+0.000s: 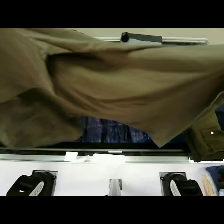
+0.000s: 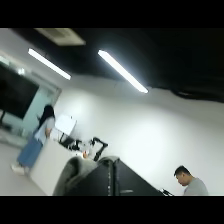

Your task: Fold the shirts.

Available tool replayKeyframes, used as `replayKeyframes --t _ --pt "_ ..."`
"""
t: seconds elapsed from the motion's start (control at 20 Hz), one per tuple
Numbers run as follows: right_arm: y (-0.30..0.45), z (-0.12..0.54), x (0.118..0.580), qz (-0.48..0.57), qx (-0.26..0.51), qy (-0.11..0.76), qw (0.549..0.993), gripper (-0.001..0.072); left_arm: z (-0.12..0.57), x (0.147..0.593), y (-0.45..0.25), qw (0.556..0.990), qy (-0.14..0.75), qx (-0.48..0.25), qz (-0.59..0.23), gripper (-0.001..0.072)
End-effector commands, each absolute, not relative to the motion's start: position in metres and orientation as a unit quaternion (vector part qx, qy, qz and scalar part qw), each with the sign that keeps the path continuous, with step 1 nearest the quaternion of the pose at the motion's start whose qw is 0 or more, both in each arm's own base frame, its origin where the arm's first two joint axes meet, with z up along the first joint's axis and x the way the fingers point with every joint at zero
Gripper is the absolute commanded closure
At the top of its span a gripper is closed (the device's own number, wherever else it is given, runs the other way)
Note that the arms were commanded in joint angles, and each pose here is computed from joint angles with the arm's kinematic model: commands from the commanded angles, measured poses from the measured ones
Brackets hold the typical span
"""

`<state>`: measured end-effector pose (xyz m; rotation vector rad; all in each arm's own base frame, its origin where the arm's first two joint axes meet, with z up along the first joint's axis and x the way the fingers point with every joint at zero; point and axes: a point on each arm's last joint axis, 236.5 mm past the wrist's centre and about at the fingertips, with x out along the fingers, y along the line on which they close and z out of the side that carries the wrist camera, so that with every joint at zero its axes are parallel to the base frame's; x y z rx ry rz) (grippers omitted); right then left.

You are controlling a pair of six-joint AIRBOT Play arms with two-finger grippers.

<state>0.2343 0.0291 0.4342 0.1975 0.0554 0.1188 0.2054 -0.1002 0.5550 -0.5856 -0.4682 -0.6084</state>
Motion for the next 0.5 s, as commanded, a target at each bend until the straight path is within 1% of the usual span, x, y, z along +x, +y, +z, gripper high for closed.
replayKeyframes --t 0.0,0.1,0.2,0.35,0.45 --pt "0.019 0.429 0.248 0.038 0.091 0.040 0.994 0.0686 0.556 0.201 -0.096 0.904 -0.247 -0.220 -0.271 0.0676" --pt "0.018 0.377 0.277 0.028 0.085 0.144 0.985 0.0686 0.525 0.239 -0.102 0.925 -0.207 -0.198 -0.251 0.0677" --pt "0.017 0.318 0.310 0.022 0.084 0.253 0.964 0.0686 0.476 0.294 -0.104 0.939 -0.139 -0.217 -0.228 0.0677" --pt "0.019 0.230 0.364 0.017 0.092 0.381 0.920 0.0686 0.366 0.381 -0.103 0.955 -0.008 -0.234 -0.180 0.0676" --pt "0.013 0.171 0.406 0.013 0.072 0.434 0.898 0.0686 0.282 0.430 -0.097 0.957 0.082 -0.238 -0.145 0.0675"
